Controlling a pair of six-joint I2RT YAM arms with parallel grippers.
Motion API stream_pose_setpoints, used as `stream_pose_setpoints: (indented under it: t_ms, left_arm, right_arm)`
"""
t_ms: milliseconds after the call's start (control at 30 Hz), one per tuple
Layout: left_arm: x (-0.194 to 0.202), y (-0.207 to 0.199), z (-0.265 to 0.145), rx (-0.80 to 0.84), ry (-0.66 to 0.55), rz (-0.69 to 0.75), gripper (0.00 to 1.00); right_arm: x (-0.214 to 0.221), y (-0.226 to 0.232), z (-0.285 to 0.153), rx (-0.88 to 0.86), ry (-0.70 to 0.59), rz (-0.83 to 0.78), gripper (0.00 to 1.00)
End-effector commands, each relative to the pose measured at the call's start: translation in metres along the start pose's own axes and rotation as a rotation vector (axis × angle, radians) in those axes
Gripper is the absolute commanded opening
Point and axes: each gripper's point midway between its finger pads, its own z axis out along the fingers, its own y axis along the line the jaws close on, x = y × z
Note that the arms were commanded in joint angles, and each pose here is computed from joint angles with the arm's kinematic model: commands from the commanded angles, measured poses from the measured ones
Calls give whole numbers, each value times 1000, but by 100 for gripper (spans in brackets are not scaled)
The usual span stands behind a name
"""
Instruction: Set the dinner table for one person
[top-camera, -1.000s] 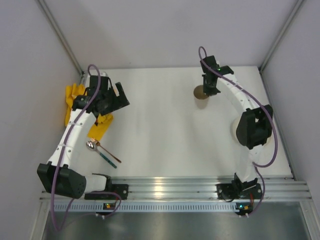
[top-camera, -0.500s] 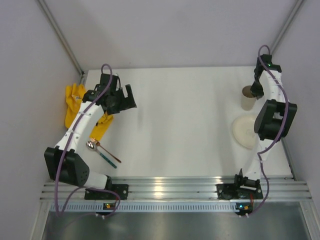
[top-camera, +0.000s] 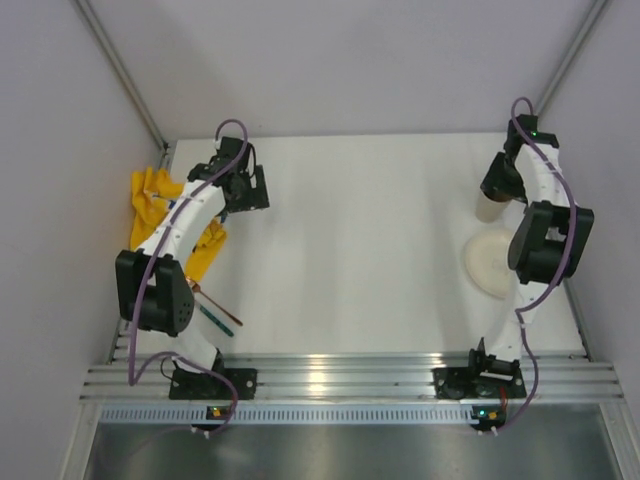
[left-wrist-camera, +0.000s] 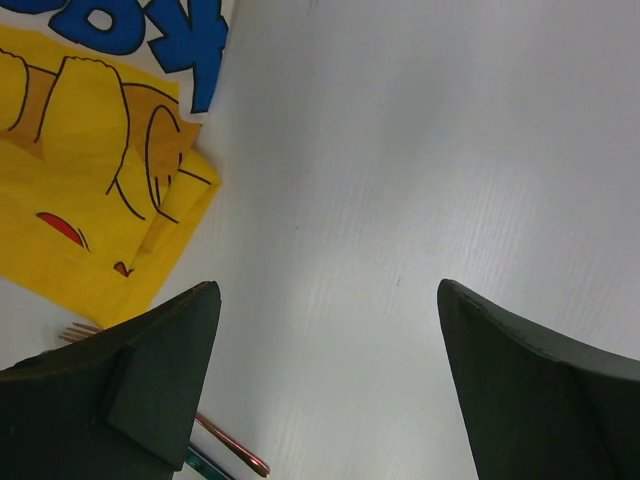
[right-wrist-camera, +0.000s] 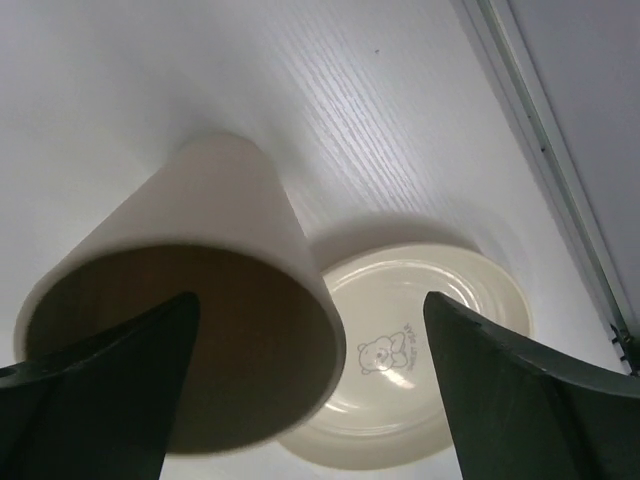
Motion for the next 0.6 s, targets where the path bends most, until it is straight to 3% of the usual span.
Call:
stream_pose_setpoints:
  t_ms: [0,233,400,500,567]
  left_arm:
    - [-36,12,8,-83,-120,23,95]
    - [-63,14,48,-158,-144,98,95]
    - [-100,33,86,-247,-189,41,94]
    - [-114,40,115,-318,-187,73,97]
    - [-99,50,146,-353,-110,81,97]
  right_arm:
    - [-19,-15,-63,-19,-133,50,96]
    - [-11,-37,-121,-1,-207,92,100]
    - [15,-30,-169,-53,-261,36,100]
    - [43,-16,-198,-103,-278,-41,100]
    - [60,-22,-207,-111,-265,-44,100]
